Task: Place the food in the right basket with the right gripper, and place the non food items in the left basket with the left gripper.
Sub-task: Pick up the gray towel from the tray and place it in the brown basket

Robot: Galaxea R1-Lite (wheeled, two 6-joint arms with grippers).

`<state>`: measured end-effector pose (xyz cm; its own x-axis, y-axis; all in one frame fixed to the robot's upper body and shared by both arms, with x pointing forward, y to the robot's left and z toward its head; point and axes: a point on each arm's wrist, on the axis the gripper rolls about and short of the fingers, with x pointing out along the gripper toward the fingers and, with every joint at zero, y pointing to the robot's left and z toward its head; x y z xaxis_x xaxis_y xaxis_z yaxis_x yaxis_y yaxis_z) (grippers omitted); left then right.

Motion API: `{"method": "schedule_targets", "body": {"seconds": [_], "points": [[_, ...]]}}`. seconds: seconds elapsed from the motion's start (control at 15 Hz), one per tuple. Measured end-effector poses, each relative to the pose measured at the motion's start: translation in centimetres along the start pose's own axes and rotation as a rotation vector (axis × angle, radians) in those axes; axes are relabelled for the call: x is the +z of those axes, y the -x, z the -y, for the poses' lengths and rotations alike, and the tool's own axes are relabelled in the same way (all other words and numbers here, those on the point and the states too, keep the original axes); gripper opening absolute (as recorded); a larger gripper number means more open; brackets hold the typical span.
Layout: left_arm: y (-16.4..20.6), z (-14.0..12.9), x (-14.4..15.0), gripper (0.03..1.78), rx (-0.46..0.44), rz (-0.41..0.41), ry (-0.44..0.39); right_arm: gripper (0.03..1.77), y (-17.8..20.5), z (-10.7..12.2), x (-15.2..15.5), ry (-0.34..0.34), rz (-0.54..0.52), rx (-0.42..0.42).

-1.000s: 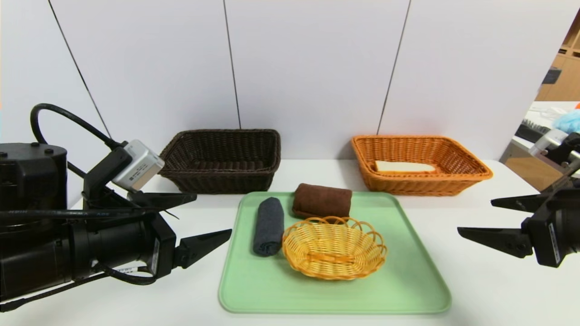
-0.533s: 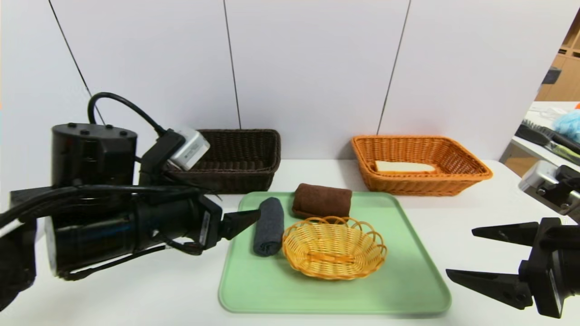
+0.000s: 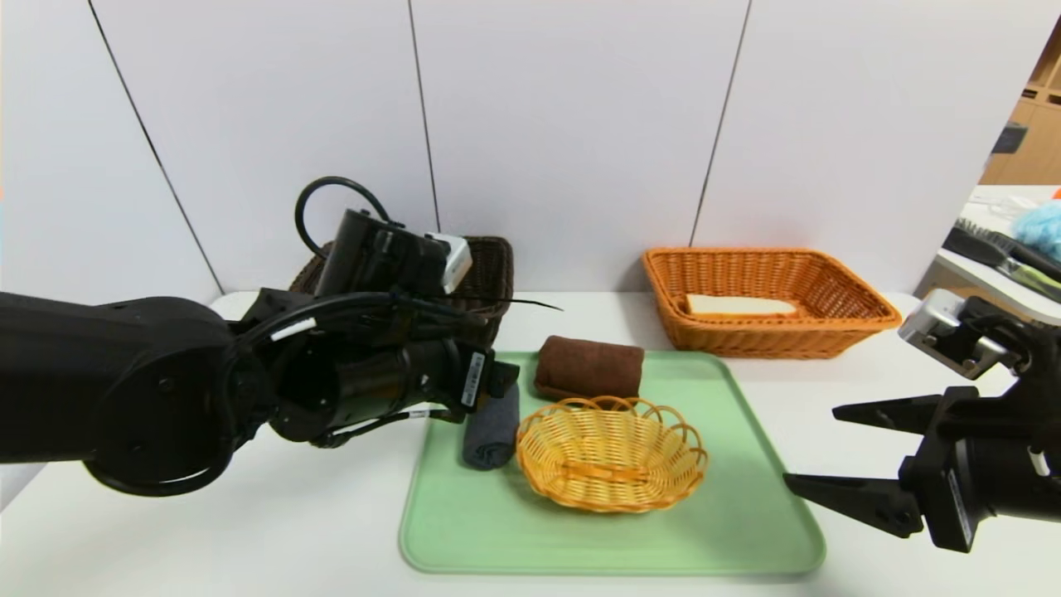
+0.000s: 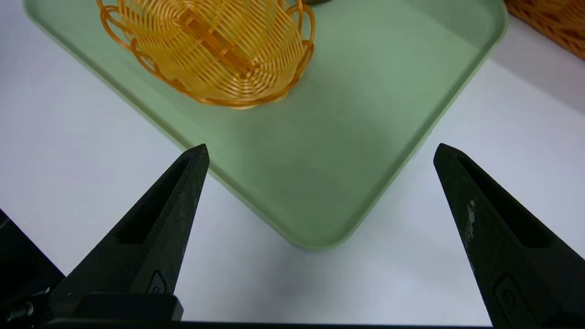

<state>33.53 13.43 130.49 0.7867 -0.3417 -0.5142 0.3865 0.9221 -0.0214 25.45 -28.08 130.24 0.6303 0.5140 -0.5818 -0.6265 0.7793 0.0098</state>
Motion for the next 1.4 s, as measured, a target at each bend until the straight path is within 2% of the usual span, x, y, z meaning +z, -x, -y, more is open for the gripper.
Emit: {"method": "schedule_targets", "body": {"seconds": [0.27, 1.13, 1.4], "points": [[-1.4, 1.1, 0.0, 1.69, 0.112, -0.086, 0.005, 1.69, -0.6, 0.2, -0.1, -0.007, -0.022, 0.005], [-3.6, 3.6, 2.7, 1.69, 0.226, -0.366, 0.193, 1.69, -1.1, 0.1, -0.9, -0.012, -0.04, 0.011], [-4.8, 4.1, 2.7, 1.69, 0.252, -0.417, 0.225, 1.69, -1.2, 0.1, -1.0, -0.012, -0.038, 0.01]]}}
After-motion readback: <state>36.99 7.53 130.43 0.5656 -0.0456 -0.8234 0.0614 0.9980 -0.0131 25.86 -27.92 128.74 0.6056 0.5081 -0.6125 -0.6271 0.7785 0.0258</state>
